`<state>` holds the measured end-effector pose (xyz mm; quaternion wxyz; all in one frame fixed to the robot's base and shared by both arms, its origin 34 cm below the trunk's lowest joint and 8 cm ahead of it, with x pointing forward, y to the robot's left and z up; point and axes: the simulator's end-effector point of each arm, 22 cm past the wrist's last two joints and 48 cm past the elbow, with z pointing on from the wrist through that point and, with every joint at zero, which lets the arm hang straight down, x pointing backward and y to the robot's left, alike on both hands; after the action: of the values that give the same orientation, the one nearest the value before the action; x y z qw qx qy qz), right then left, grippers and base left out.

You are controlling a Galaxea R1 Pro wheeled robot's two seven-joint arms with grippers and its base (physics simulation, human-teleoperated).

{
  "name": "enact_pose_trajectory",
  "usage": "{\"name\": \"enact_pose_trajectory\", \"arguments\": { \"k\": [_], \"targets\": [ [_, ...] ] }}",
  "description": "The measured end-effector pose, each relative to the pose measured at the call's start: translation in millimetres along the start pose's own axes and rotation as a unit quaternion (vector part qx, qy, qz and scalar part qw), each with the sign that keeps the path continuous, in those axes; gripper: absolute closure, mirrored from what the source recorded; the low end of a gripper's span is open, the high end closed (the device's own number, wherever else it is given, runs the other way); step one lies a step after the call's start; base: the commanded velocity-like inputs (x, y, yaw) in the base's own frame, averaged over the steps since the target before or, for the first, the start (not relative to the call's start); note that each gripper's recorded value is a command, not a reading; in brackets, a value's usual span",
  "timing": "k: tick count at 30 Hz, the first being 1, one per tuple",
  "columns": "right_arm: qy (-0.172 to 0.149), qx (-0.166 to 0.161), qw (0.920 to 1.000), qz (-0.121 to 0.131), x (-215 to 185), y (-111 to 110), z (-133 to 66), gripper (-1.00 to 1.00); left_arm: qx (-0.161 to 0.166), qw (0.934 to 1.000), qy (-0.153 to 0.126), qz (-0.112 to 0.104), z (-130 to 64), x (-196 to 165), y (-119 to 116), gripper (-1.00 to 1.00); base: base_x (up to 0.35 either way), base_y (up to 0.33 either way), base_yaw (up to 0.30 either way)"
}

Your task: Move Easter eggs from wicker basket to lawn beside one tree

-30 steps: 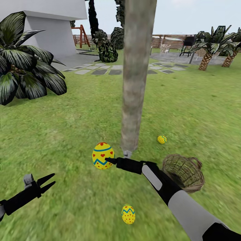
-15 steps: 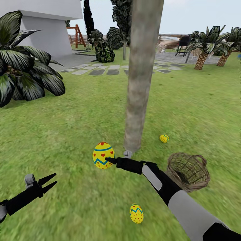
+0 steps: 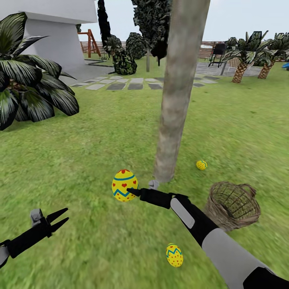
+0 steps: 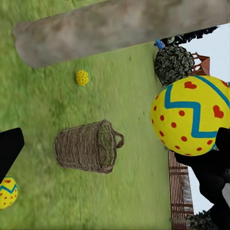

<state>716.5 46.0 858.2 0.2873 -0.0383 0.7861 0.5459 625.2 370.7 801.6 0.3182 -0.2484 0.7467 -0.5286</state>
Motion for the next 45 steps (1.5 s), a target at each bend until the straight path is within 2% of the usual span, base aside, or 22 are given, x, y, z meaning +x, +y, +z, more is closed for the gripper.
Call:
{"name": "enact_pose_trajectory", "arguments": {
  "k": [5, 14, 45],
  "targets": [
    [0.001, -0.001, 1.0000, -0.002, 0.5, 1.2, 0.6, 1.00, 0.000, 1.0000, 0.000, 0.000, 0.1, 0.1, 0.0, -1.00, 0.018, 0.274, 0.147],
    [-0.001, -0.002, 1.0000, -0.001, -0.5, 1.4, 0.2, 1.00, -0.017, 0.9998, -0.004, -0.005, -4.2, 1.0, 11.8, -1.00, 0.252, 0.171, 0.253],
    [-0.004, 0.008, 0.9999, -0.006, -6.7, -5.7, -9.4, 1.00, -0.016, 0.9999, -0.005, 0.000, -3.8, 1.2, 9.9, -1.00, 0.264, 0.171, 0.053]
  ]
}}
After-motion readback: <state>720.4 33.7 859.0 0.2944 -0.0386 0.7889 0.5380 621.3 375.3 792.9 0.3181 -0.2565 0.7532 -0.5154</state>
